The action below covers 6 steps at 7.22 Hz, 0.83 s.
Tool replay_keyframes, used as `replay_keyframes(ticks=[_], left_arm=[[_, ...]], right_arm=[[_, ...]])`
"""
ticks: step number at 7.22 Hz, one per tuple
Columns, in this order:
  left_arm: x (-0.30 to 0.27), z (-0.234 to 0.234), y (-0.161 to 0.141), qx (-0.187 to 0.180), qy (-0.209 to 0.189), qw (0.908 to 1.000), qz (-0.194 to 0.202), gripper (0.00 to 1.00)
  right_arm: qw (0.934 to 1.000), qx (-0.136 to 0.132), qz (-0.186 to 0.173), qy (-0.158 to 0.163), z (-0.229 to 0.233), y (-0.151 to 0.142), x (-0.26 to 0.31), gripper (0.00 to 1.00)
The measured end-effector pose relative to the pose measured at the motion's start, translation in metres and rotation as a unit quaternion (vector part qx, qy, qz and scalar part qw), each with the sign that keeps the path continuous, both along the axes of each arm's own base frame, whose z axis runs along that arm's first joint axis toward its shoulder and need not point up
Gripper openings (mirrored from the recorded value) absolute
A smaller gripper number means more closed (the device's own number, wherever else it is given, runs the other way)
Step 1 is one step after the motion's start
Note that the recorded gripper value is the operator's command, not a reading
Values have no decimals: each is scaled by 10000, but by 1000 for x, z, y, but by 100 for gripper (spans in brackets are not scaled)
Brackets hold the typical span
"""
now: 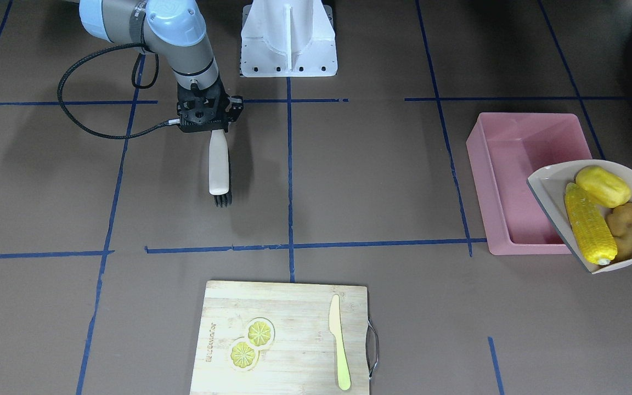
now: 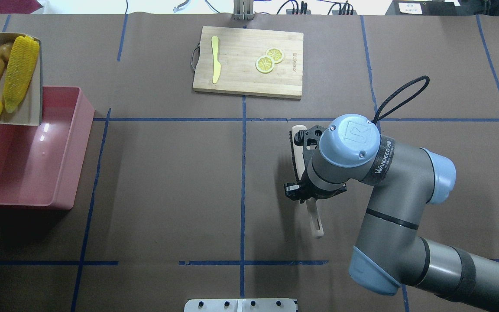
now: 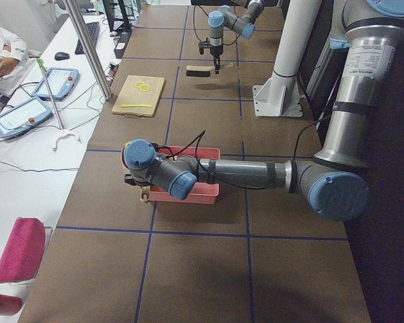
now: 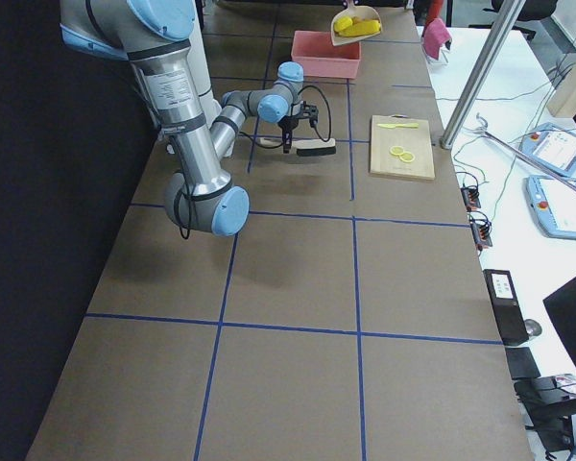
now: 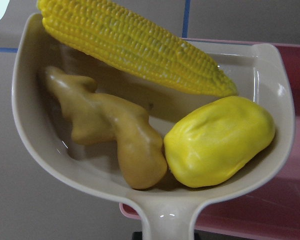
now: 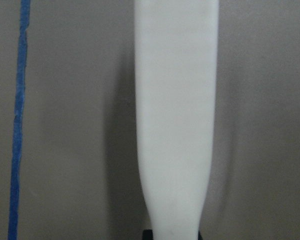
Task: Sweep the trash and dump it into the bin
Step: 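Tip the dustpan with the left gripper to dump items into the bin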
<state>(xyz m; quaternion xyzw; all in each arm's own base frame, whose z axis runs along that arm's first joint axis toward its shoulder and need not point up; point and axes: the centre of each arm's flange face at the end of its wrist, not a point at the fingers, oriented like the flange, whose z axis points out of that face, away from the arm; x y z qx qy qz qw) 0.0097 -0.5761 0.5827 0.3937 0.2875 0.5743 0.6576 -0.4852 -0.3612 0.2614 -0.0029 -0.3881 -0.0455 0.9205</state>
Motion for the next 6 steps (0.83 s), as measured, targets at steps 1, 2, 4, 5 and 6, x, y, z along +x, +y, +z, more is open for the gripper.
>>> replay_keyframes(ticks=[1, 2, 4, 5, 6], left_arm=[[-2, 5, -2, 196, -258, 9994, 105, 0], [-5, 7, -3, 426, -496, 9976, 214, 0], [-6, 1, -5, 827, -707, 9932, 403, 0], [-5, -3, -5, 917, -739, 9921, 444, 0], [-3, -3, -5, 805, -761, 9927, 482, 0]], right_arm=[[10000, 3, 1, -10, -1, 0, 0, 0], [10000, 4, 2, -17, -2, 0, 0, 0], [10000, 2, 9, -25, -2, 0, 0, 0], [10000, -3, 12, -28, -3, 1, 0, 0], [10000, -8, 12, -30, -3, 1, 0, 0]])
